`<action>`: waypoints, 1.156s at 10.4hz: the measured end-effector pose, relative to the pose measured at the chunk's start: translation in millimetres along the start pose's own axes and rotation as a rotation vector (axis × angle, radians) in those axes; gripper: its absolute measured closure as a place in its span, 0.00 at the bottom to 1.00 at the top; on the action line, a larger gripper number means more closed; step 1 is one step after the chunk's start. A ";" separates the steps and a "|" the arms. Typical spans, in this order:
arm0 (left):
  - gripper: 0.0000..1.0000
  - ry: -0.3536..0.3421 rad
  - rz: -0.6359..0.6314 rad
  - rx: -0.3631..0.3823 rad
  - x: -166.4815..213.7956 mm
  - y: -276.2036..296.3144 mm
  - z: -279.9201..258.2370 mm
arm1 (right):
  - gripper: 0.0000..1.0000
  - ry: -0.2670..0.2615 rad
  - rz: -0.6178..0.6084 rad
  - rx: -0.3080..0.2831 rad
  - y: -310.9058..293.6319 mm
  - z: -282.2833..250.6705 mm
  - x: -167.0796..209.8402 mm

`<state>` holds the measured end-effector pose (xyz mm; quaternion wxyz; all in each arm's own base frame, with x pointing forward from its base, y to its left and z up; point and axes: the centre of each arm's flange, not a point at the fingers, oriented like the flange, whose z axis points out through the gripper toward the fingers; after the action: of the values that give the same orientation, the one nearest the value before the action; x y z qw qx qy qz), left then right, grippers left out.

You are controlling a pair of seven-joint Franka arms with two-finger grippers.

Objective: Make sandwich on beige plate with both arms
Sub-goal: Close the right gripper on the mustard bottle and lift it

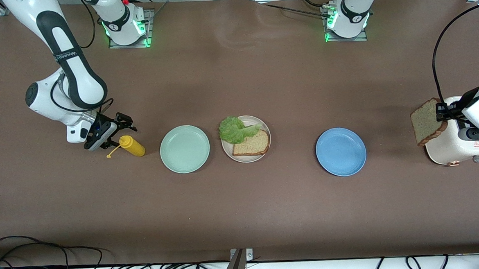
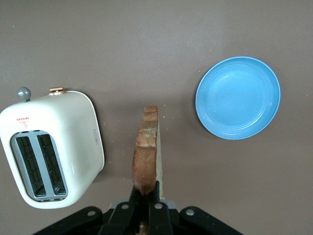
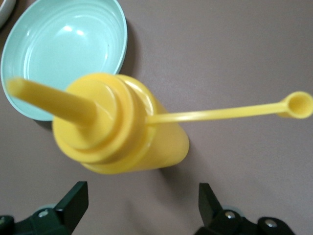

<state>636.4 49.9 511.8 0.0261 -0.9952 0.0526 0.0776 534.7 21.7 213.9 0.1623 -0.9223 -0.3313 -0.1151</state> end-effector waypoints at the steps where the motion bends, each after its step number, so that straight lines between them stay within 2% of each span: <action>1: 0.92 0.000 0.000 0.000 0.0 0.2 -0.1 | 0.00 -0.004 -0.017 -0.004 6.2 1.7 -3.0; 5: 0.92 0.000 0.002 0.000 0.2 1.5 -0.3 | 0.00 -0.005 -0.040 0.028 24.4 -4.3 -7.0; 12: 0.92 -0.001 -0.005 -0.001 -0.4 -1.8 0.2 | 0.00 -0.009 -0.082 0.032 26.9 -0.5 -6.1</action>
<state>636.2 51.7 511.7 0.0259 -0.9954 0.0500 0.0779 547.5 -1.6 206.5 0.1705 -0.9058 -0.3714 -0.1122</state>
